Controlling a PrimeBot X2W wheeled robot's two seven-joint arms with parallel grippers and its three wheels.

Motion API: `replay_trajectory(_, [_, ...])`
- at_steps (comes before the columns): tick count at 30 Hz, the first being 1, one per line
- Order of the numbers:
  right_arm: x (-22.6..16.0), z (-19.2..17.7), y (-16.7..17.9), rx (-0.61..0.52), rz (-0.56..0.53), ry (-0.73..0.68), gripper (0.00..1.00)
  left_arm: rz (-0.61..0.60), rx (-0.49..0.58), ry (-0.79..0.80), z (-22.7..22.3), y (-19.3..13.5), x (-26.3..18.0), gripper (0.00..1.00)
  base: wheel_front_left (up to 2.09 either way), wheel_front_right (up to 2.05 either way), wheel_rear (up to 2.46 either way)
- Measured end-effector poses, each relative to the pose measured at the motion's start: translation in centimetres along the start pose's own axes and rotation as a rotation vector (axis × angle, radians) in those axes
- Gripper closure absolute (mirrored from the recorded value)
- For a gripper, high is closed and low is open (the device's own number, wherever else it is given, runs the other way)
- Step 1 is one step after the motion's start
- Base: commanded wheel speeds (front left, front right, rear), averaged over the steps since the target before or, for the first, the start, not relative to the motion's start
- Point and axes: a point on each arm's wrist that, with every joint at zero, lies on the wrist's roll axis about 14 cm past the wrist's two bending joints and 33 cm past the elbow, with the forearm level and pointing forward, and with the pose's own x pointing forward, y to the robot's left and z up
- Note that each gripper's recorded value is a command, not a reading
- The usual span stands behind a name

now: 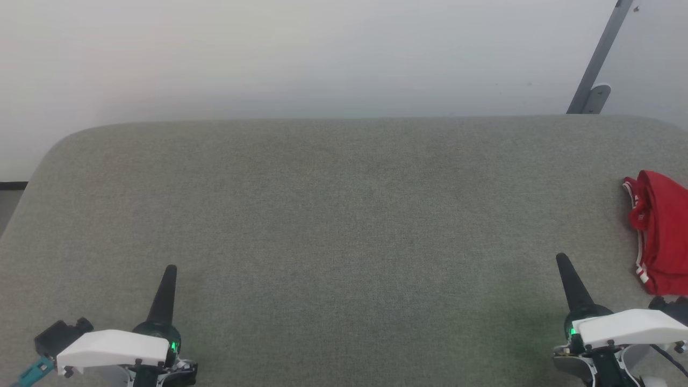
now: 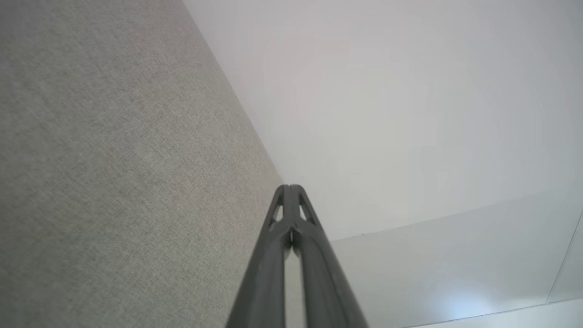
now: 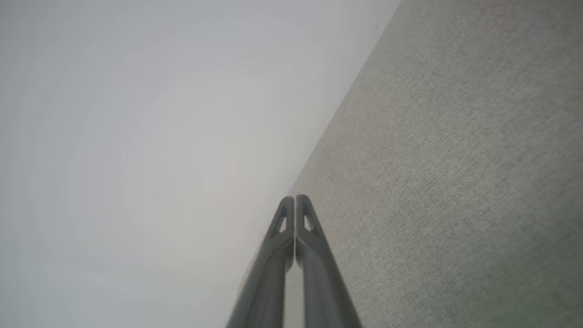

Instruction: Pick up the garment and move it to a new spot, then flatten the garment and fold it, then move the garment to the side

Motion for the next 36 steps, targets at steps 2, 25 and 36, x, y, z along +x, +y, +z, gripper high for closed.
replay_trajectory(2, [0.0,0.0,0.0,0.020,0.001,-0.001,1.00,-0.002,-0.016,0.003,-0.1,-0.1,0.1,1.00,0.00,0.00,0.00])
replay_trajectory(25, [0.3,0.1,1.1,0.225,0.035,0.006,1.00,-0.039,-0.207,0.032,-1.1,-1.5,0.6,1.00,0.00,0.00,0.00])
replay_trajectory(36, [0.5,0.2,1.6,0.308,0.055,0.008,1.00,-0.055,-0.288,0.043,-1.5,-2.1,0.8,1.00,0.00,0.00,0.00])
